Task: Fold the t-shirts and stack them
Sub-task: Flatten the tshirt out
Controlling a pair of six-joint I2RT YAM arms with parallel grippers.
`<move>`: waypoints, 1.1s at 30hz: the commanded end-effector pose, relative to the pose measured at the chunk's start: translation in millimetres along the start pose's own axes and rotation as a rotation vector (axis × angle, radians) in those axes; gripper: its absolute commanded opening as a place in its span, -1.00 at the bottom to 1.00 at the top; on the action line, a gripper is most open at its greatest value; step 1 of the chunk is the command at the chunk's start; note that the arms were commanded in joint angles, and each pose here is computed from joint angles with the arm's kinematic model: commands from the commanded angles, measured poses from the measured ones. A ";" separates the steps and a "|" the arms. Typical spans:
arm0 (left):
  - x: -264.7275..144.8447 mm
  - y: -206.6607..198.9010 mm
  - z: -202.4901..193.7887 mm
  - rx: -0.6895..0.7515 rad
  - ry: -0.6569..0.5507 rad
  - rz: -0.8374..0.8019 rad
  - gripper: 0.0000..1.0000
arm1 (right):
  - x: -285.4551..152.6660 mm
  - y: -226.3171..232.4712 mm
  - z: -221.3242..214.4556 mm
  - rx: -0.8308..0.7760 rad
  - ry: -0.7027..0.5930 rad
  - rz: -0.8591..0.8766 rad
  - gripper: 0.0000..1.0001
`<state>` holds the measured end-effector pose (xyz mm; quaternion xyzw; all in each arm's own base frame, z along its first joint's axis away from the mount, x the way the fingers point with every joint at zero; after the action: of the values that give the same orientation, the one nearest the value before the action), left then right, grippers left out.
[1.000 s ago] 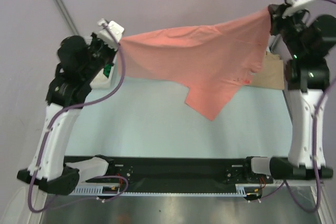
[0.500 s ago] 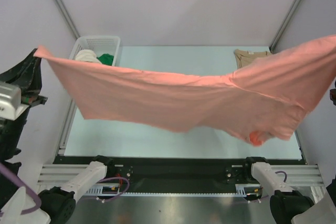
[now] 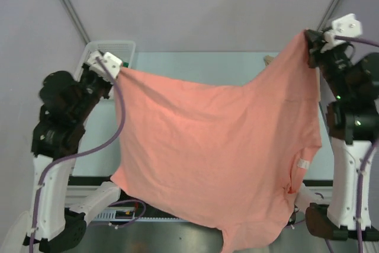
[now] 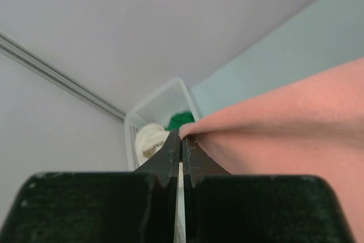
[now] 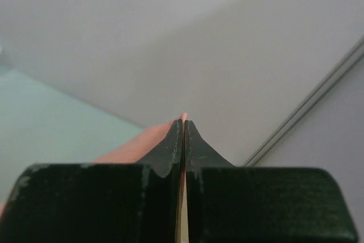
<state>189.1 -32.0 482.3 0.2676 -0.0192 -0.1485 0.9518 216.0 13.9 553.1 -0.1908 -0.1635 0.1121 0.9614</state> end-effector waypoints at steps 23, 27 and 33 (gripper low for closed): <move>272.9 -83.8 -279.1 0.026 0.659 -0.131 -1.00 | 278.3 98.3 -413.1 0.106 0.516 0.313 -1.00; 298.7 -74.1 -290.0 0.052 0.671 -0.090 -0.99 | 314.3 84.1 -422.7 0.065 0.452 0.238 -1.00; 339.1 -50.2 -311.6 0.082 0.695 -0.005 -0.99 | 332.4 97.4 -459.1 -0.081 0.414 0.194 -1.00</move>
<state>508.9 -31.5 163.6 0.3257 0.3256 -0.0926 0.8828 657.8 42.3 193.7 -0.2206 0.0969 0.1839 0.9530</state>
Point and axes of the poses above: each gripper's point midway between its finger pads, its own x axis out along the fingers, its own y axis along the line the jaws close on, z = x × y, the point moved 7 cm from there along -x, back along the fingers, and after that the axes turned 1 degree about -x, right-handed, at the moved point
